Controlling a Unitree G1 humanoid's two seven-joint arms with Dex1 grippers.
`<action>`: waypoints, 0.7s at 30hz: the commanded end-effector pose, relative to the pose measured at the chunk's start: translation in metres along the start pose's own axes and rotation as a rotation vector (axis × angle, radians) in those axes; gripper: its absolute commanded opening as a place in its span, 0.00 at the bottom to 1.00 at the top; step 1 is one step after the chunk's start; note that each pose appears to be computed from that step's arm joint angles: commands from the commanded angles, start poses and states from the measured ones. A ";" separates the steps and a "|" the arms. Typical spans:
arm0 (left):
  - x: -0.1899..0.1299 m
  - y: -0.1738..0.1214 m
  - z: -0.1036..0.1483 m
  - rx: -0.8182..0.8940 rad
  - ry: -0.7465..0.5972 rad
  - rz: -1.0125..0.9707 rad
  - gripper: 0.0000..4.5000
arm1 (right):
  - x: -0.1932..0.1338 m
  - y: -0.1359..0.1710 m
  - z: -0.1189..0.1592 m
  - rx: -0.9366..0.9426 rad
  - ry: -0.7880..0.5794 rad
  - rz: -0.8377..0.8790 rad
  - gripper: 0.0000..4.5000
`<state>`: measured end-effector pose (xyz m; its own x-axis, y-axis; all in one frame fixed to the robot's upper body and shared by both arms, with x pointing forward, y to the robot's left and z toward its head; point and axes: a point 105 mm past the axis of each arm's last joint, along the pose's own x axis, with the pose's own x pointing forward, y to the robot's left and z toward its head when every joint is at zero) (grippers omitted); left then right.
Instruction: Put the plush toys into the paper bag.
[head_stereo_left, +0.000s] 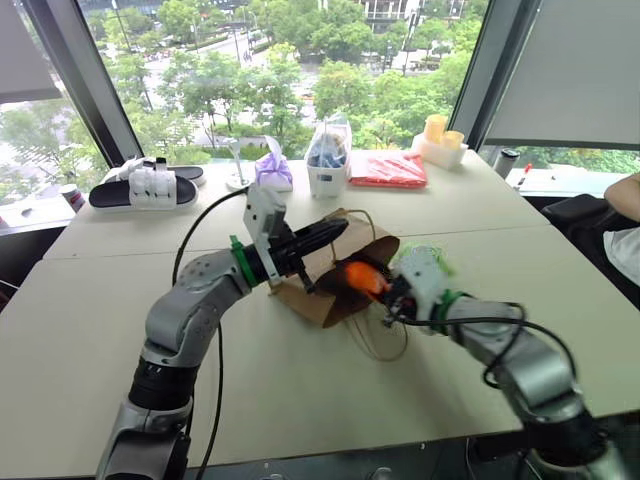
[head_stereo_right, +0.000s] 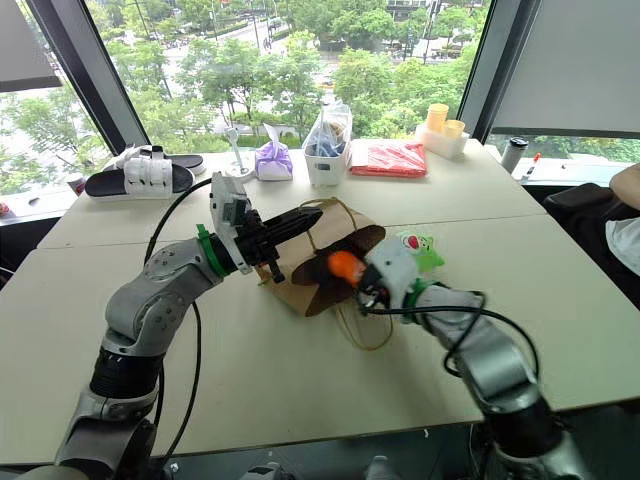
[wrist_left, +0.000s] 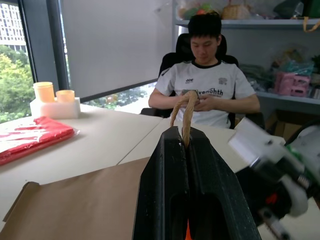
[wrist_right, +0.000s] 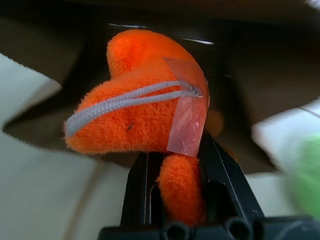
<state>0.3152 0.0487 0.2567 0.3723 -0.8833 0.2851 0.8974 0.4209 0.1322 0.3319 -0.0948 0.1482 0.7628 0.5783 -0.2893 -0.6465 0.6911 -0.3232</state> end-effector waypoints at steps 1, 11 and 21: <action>0.005 -0.008 0.017 0.032 -0.049 -0.036 0.00 | 0.021 0.003 0.029 -0.072 -0.117 -0.008 0.09; 0.003 -0.008 0.011 0.016 -0.040 -0.021 0.00 | 0.070 0.007 0.052 -0.106 -0.199 0.012 0.64; 0.000 -0.001 0.011 0.021 -0.038 0.005 0.00 | 0.025 -0.013 0.076 -0.161 -0.271 -0.034 0.99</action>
<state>0.3133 0.0467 0.2577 0.3696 -0.8821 0.2921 0.9012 0.4169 0.1186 0.3723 -0.0482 0.1810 0.7523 0.6483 -0.1172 -0.6215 0.6393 -0.4529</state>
